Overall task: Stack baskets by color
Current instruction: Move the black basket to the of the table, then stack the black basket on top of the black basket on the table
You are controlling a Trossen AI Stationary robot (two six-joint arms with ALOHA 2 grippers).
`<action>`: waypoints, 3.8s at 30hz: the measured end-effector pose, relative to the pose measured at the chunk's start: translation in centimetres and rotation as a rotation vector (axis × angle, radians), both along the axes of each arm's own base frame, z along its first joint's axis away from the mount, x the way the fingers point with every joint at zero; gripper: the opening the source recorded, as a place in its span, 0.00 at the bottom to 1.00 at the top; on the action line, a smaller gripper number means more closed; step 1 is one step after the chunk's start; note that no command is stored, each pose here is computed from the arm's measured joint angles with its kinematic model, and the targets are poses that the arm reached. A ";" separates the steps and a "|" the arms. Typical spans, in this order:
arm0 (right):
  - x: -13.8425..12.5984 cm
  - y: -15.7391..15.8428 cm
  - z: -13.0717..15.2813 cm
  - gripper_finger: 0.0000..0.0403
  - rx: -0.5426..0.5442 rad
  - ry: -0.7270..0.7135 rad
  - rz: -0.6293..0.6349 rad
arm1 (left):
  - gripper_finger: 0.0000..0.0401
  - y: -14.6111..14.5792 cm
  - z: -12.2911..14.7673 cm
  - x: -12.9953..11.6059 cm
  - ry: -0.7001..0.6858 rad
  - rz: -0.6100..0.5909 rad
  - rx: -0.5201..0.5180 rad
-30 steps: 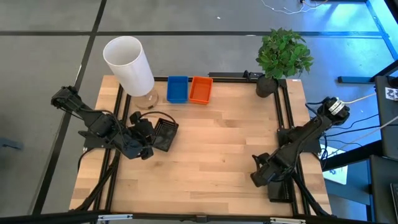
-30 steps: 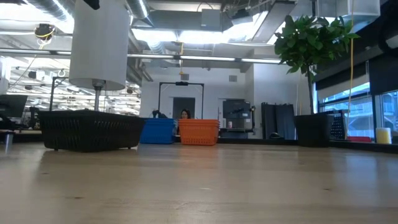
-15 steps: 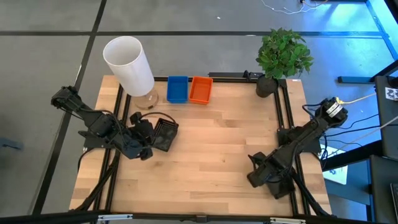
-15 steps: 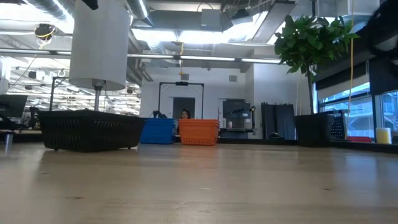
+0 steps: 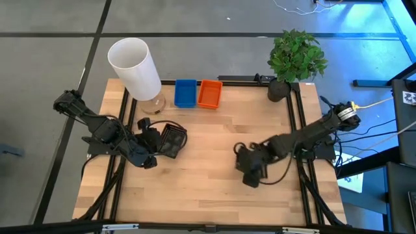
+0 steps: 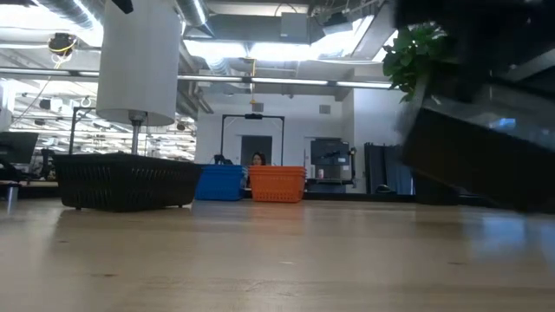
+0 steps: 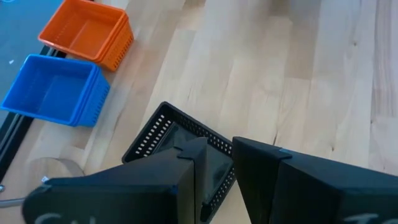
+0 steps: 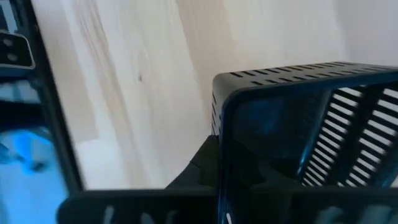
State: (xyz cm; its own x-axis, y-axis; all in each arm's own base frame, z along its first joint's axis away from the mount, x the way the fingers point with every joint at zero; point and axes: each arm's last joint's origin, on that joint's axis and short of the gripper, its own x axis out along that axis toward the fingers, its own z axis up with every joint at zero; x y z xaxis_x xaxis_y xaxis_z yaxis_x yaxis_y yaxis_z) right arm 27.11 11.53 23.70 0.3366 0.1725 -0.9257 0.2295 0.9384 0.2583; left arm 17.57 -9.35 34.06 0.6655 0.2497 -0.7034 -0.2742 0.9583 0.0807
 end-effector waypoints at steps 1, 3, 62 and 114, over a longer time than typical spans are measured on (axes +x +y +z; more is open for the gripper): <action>0.7 -0.3 0.3 0.00 -0.026 -0.011 0.051 | 0.17 0.0 0.0 0.0 0.000 0.000 0.000; 2.1 -0.9 0.7 0.00 -0.079 -0.030 0.163 | 0.17 0.0 0.0 0.0 0.001 0.000 0.001; 16.4 -1.2 -3.7 0.15 -0.490 -0.037 1.068 | 0.17 0.1 -0.3 -0.4 0.062 -0.022 -0.006; 10.2 0.0 16.9 0.20 -0.341 -0.299 0.289 | 0.05 -0.9 -1.3 2.7 0.182 -0.532 0.232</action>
